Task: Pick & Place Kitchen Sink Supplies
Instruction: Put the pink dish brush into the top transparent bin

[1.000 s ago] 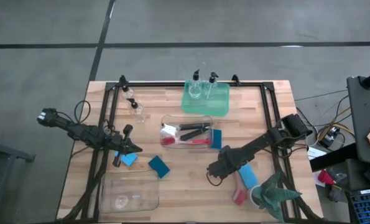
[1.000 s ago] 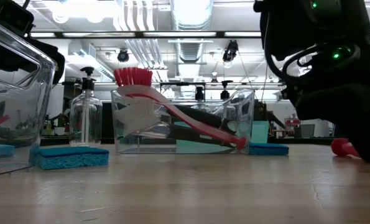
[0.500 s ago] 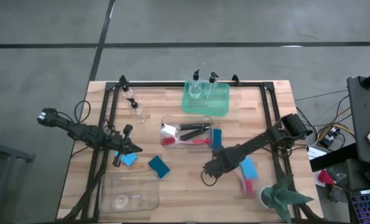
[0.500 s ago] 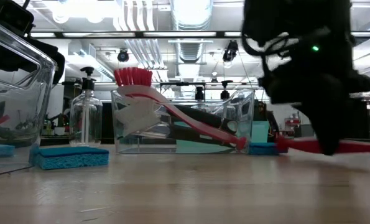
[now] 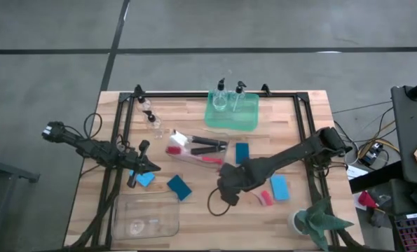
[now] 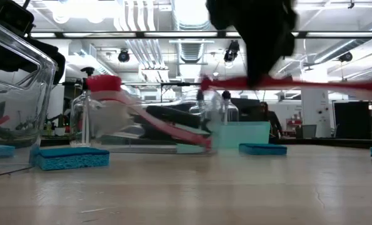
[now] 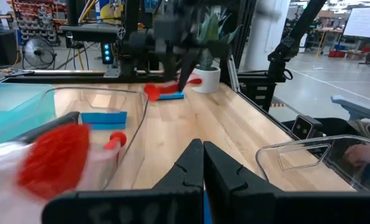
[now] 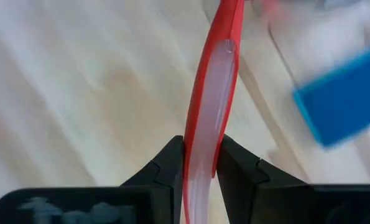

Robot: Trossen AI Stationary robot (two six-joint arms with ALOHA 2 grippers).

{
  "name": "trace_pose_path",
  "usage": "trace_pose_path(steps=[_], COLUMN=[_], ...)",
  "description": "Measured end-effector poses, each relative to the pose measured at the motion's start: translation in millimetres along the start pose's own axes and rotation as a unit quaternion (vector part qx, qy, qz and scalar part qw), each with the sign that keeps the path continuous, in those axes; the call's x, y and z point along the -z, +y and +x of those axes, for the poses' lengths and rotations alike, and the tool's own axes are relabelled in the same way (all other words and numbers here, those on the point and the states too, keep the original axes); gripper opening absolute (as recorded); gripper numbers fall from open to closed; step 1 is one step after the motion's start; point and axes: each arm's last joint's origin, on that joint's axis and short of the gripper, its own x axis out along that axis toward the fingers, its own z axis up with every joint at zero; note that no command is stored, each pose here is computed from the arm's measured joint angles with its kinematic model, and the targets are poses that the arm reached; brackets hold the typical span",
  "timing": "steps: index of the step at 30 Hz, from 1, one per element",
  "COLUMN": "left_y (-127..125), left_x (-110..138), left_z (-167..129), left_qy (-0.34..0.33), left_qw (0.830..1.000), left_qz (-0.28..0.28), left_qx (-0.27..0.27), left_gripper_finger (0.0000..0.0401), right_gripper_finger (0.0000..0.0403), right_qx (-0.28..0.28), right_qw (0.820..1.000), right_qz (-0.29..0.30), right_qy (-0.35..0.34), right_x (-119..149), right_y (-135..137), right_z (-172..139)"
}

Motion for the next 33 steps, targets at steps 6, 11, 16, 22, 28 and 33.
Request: trace_pose_path(steps=[6, 11, 16, 22, 28, 33], left_y=[0, 0, 0, 0, 0, 0], left_x=[0, 0, 0, 0, 0, 0], left_z=[0, 0, 0, 0, 0, 0], left_qy=[0.0, 0.0, 0.0, 0.0, 0.0, 0.0], left_qw=[1.0, 1.0, 1.0, 1.0, 1.0, 1.0], left_qz=[0.0, 0.0, 0.0, 0.0, 0.0, 0.0], left_qx=[0.0, 0.0, 0.0, 0.0, 0.0, 0.0], left_gripper_finger=[0.0003, 0.0003, 0.0003, 0.0003, 0.0003, 0.0003], right_gripper_finger=[0.0072, 0.0072, 0.0072, 0.0071, 0.0072, 0.007], right_qx=[-0.049, -0.003, 0.075, 0.021, 0.033, -0.018], right_qw=[0.993, 0.963, 0.904, 0.886, 0.906, 0.922], right_qz=[-0.075, -0.156, -0.205, -0.187, -0.147, -0.125], right_qy=[-0.074, -0.222, -0.368, -0.423, -0.396, -0.366], right_x=[-27, -60, -93, -132, -146, -148], right_y=[13, 12, 10, -12, -41, -57], right_z=[-46, -84, -112, -110, -68, -36])
